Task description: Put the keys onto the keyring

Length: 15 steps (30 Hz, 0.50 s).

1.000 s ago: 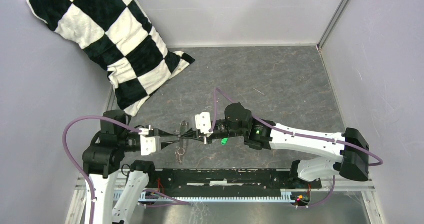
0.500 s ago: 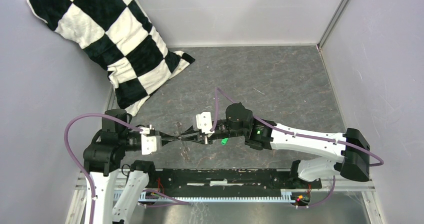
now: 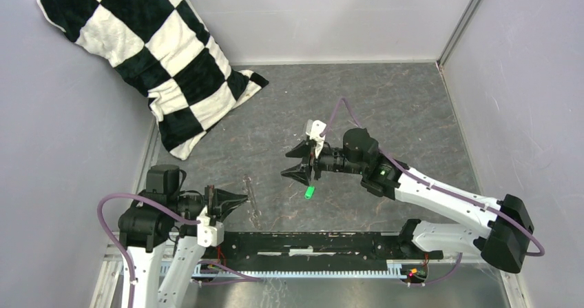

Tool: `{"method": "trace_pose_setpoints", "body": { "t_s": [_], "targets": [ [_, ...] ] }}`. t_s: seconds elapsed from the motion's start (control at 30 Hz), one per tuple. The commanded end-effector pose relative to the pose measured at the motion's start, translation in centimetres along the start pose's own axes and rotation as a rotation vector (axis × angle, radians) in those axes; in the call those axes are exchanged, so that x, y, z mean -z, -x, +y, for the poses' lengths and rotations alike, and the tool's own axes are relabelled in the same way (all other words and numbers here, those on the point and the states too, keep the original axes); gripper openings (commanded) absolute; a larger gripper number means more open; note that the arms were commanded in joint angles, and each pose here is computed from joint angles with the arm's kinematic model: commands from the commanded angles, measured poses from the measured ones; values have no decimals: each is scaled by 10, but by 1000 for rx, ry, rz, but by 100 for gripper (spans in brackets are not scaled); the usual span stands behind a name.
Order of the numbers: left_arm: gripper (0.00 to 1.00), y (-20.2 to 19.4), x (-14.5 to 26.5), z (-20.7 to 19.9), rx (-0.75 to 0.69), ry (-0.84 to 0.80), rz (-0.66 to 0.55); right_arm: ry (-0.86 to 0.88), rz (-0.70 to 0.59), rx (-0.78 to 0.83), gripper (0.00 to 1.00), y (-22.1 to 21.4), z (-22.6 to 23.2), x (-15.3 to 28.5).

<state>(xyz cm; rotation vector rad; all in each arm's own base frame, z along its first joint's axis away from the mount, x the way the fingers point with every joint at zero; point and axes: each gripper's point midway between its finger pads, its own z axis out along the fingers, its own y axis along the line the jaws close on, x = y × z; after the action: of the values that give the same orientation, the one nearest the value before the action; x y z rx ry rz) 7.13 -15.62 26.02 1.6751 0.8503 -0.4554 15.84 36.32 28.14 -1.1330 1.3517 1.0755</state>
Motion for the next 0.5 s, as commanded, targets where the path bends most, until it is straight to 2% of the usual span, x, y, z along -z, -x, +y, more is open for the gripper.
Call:
{"method": "trace_pose_setpoints", "body": {
  "t_s": [0.0,0.23,0.33,0.47],
  "targets": [
    [2,5,-1,7,-128,13,-28,-125,136,-193,63,-54,-15,15],
    [2,-7,-5,1,-40,10,-21,-373,409,-354,65,-170,-36,55],
    [2,-14,-8,1,-11,28,-23,-452,485,-370,63,-206,-41,70],
    [2,-20,-9,8,7,66,-21,-526,524,-374,62,-229,-53,77]
  ]
}}
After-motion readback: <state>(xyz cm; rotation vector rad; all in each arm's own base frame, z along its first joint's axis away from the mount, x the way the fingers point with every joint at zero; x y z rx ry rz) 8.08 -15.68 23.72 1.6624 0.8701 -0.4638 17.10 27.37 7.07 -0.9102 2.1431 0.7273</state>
